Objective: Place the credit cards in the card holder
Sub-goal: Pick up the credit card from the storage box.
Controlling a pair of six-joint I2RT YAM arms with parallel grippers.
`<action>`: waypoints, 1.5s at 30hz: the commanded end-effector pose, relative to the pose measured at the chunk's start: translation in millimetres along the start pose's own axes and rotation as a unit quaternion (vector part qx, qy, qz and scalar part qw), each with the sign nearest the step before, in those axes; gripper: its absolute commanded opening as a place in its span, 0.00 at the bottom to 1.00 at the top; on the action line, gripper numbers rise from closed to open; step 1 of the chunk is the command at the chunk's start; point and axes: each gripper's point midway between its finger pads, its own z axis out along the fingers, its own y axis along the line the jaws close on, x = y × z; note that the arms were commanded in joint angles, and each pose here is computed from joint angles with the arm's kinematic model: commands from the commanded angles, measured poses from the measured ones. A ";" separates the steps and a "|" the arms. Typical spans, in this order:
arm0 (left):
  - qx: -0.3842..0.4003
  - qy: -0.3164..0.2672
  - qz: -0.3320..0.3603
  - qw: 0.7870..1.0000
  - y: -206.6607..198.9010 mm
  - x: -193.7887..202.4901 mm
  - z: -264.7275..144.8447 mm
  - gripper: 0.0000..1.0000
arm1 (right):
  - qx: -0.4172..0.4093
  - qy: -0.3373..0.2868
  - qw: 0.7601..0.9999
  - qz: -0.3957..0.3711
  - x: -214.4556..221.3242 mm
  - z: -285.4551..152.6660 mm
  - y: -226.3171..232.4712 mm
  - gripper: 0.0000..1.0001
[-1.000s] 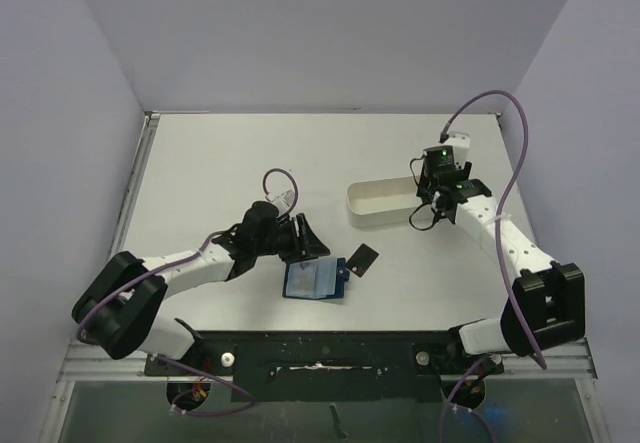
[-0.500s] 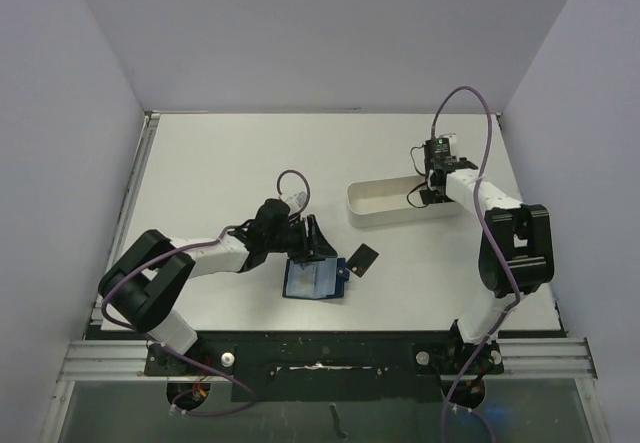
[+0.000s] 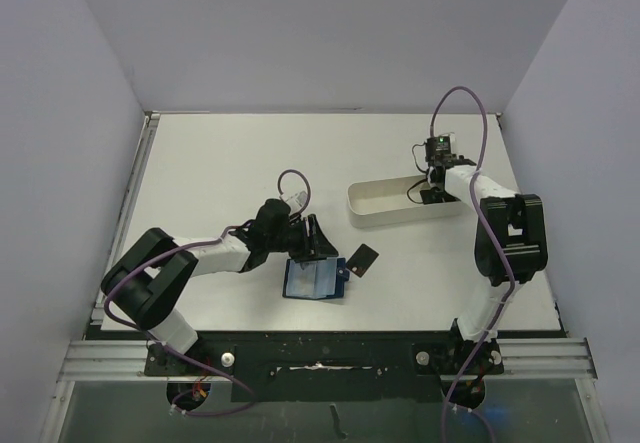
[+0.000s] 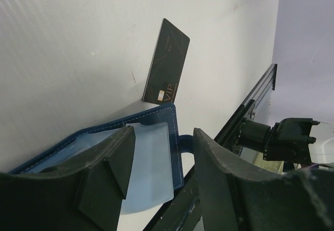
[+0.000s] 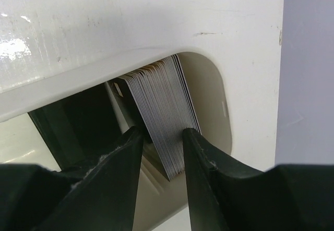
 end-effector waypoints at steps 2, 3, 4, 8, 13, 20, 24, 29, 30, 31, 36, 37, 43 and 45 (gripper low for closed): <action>0.033 -0.019 0.031 0.999 -19.7 -12.7 3.4 0.47 | 0.024 -0.026 0.999 0.020 -22.5 -5.6 -15.7 0.34; 0.028 -0.019 0.031 0.999 -16.7 -12.1 4.5 0.46 | 0.024 -0.028 0.999 0.022 -23.7 -7.5 -16.2 0.33; 0.020 -0.019 0.031 0.999 -12.6 -11.6 5.9 0.47 | 0.024 -0.031 0.999 0.024 -25.0 -8.8 -17.3 0.33; 0.015 -0.021 0.029 0.999 -7.2 -7.0 6.1 0.46 | 0.021 -0.039 0.999 0.030 -28.9 -13.9 -19.8 0.29; 0.016 -0.023 0.028 0.999 -8.4 -5.9 5.7 0.47 | 0.022 -0.044 0.998 0.032 -33.4 -18.2 -23.1 0.20; 0.012 -0.025 0.028 0.999 -7.7 -6.9 6.7 0.47 | 0.013 -0.047 0.998 0.031 -39.8 -27.3 -23.1 0.09; 0.007 -0.025 0.029 0.999 -5.4 -6.8 7.2 0.46 | -0.002 -0.053 0.998 0.028 -46.3 -40.4 -20.6 0.06; 0.003 -0.029 0.035 0.999 -4.9 -9.2 7.2 0.46 | -0.022 -0.061 0.998 0.026 -56.5 -61.9 -19.4 0.00; 0.003 -0.027 0.035 0.999 -4.9 -8.9 7.6 0.46 | -0.029 -0.064 0.997 0.026 -58.4 -67.2 -18.3 0.00; 0.002 -0.026 0.035 0.999 -4.8 -8.5 8.0 0.46 | -0.038 -0.069 0.997 0.028 -60.6 -72.8 -16.6 0.00; -0.002 -0.030 0.034 0.999 -4.4 -7.9 7.7 0.46 | -0.096 -0.081 0.992 0.029 -62.6 -99.8 -0.3 0.00; -0.004 -0.031 0.033 0.999 -3.9 -8.3 7.5 0.46 | -0.109 -0.081 0.990 0.030 -61.3 -105.9 3.7 0.00; -0.012 -0.033 0.038 0.999 -3.0 -10.8 7.9 0.38 | -0.176 -0.096 0.977 0.067 -45.9 -159.7 26.9 0.00; -0.013 -0.032 0.040 0.999 -3.4 -11.6 8.3 0.34 | -0.211 -0.105 0.968 0.086 -36.7 -180.6 37.0 0.00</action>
